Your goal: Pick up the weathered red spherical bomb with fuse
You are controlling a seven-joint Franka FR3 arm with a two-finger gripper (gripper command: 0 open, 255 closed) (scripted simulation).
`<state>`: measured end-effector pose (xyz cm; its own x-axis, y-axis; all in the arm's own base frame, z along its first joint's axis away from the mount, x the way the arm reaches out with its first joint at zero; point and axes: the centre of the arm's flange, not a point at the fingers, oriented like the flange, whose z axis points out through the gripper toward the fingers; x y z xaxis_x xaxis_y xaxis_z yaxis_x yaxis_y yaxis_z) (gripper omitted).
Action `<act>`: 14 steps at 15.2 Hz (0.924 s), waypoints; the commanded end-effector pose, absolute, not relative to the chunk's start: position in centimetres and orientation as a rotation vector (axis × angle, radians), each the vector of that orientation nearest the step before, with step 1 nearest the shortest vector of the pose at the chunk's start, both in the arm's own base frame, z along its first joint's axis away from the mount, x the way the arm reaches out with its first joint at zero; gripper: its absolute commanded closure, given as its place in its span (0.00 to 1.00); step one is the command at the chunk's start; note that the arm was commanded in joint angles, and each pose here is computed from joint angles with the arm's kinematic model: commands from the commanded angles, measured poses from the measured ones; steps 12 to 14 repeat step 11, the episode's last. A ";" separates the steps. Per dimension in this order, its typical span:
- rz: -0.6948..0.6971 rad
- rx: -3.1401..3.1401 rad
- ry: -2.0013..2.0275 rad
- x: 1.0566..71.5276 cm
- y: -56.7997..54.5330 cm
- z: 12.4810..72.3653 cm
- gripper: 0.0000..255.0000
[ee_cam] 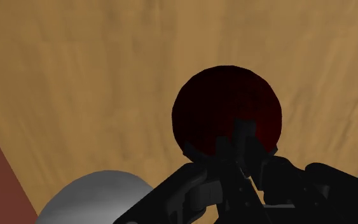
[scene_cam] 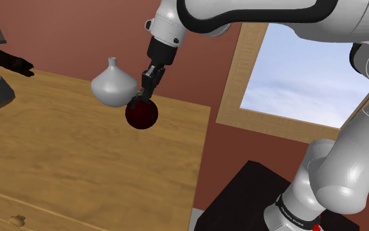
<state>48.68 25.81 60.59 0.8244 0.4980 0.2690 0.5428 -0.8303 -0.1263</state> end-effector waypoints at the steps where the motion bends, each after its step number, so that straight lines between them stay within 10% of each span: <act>1: -0.335 -2.810 -0.810 48.7 25.7 61.7 1.00; 14: -0.335 -2.810 -0.810 48.7 25.7 66.0 1.00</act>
